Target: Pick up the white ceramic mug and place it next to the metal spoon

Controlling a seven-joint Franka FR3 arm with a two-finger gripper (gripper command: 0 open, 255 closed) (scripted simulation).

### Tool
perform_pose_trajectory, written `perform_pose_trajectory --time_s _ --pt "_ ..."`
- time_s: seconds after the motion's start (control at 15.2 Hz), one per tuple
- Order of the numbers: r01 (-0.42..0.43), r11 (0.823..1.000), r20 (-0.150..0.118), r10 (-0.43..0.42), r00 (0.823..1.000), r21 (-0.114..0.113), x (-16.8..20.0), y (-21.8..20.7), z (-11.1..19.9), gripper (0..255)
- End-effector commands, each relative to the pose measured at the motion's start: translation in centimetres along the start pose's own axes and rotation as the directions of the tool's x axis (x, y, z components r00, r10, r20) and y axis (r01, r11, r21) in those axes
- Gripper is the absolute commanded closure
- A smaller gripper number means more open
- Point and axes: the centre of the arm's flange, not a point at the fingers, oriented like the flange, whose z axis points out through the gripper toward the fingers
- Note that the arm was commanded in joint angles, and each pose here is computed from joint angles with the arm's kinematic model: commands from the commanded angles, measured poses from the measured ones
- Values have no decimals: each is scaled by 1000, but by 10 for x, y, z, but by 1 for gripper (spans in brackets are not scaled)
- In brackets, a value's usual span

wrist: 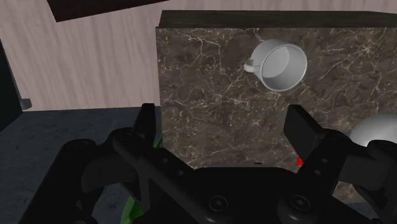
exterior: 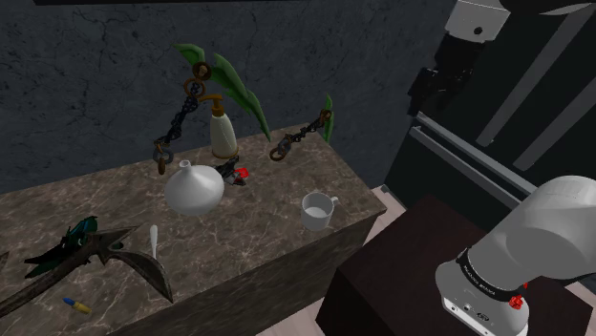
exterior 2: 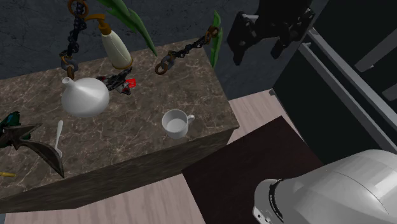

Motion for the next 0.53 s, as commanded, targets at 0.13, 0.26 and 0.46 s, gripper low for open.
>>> perform_pose_trajectory --time_s 0.13,0.26,0.46 --pt "0 1000 -3 0 1000 -9 3 -17 21 0" --pt "0 1000 -7 0 1000 -17 7 -35 41 0" --pt "0 1000 -12 -1 1000 -30 12 -60 73 0"
